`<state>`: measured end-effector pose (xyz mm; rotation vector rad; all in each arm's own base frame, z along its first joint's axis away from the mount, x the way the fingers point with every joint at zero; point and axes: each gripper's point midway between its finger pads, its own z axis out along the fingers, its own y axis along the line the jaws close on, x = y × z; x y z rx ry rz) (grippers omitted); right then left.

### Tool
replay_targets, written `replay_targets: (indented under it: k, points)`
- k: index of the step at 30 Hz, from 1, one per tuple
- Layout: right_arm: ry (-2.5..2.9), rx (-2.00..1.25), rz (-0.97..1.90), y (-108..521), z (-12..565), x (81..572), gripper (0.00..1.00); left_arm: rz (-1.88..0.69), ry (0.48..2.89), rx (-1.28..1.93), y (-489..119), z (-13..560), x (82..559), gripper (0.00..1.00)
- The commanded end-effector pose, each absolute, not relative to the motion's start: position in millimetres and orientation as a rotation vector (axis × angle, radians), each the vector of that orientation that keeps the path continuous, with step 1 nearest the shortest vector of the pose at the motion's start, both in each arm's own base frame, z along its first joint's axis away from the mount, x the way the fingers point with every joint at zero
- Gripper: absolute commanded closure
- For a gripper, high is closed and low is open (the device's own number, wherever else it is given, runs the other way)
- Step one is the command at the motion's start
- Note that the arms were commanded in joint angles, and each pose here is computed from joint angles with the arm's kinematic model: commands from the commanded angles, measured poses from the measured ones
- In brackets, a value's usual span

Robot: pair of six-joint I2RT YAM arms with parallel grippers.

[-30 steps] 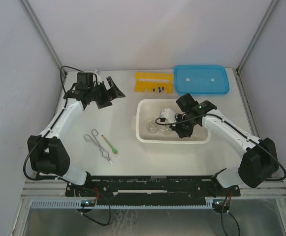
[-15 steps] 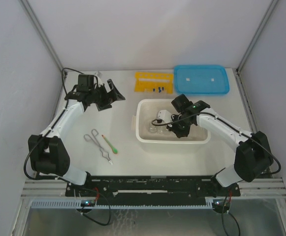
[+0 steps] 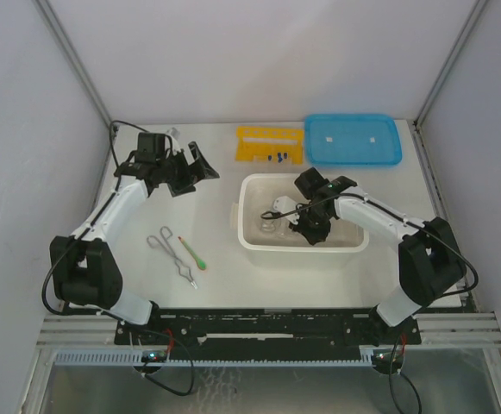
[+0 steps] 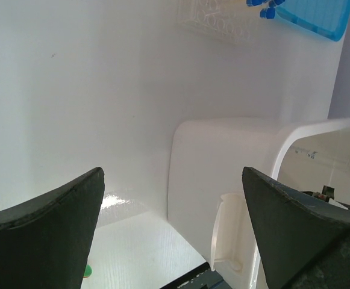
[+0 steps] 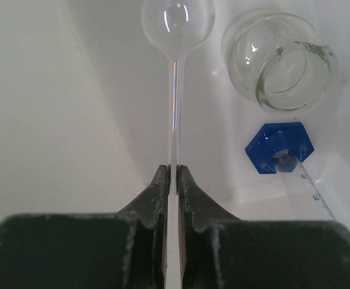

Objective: Organize the chemistry lab equipment
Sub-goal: Place the chemistry item in the storage box.

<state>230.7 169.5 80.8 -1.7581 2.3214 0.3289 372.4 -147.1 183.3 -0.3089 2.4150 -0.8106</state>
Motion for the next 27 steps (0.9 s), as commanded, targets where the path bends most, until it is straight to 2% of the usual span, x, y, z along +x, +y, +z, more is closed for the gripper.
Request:
replay_targets:
  k: [1, 27]
  points:
    - [2.279, -1.736, 0.312, 179.7, 85.2, 246.5, 1.0, -0.803, 2.375, -0.259, -146.0, 192.1, 367.9, 0.0]
    - [2.373, -1.707, 0.294, 183.5, 57.1, 253.1, 1.0, -0.796, 2.395, -0.249, -144.8, 187.0, 360.6, 0.0]
